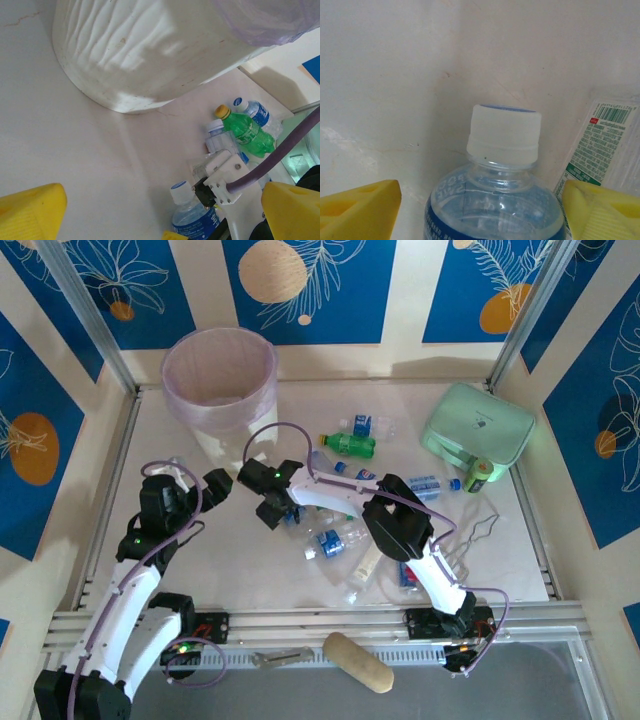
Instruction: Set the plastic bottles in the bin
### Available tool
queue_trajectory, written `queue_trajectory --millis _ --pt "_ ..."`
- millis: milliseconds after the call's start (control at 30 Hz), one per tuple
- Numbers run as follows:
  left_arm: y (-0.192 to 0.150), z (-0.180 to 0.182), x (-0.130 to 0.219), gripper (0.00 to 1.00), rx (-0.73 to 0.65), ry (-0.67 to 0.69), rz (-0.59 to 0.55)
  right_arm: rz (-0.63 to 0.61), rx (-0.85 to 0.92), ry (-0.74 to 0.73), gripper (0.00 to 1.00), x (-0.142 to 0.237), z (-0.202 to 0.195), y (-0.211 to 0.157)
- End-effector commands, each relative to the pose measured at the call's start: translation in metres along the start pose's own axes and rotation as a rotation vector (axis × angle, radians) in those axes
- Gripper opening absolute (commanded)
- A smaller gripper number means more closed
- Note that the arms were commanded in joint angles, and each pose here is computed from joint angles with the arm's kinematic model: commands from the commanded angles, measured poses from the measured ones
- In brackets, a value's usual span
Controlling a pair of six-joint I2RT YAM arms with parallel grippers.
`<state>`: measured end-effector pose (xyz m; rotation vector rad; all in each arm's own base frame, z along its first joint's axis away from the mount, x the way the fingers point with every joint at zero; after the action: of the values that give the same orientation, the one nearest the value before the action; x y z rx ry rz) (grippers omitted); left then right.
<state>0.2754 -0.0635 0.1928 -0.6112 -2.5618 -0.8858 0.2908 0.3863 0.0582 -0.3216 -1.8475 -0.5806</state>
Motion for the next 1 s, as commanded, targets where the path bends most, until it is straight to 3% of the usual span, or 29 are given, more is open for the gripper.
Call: queue_trajectory --millis 0,467,700,967 --pt "0.007 -0.002 0.001 0.99 0.018 -0.016 -0.030 0.060 0.017 0.033 0.82 -0.013 0.011 -0.012" --pt "0.006 -0.001 0.003 0.99 0.027 -0.014 -0.034 0.008 0.019 0.057 0.82 0.001 0.028 -0.017" --pt "0.004 -0.001 0.003 0.99 0.031 -0.019 -0.027 0.039 -0.013 0.052 0.81 -0.006 0.026 -0.025" --pt "0.002 -0.001 0.004 0.99 0.029 -0.026 -0.019 -0.015 -0.059 0.081 0.61 0.005 0.022 -0.012"
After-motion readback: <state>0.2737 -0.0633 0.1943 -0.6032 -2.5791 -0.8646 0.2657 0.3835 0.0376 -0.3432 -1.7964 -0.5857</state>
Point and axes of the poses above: each hand's point on the last joint's axis, 136 mm out from that joint toward the fingers, its own x axis back along the fingers, its own z axis along the line the jaws close on, y = z × x, the point moved 1 cm from there along x, back along the fingers, and after that the axes turned 12 degrees about x, right-handed, at the moved point
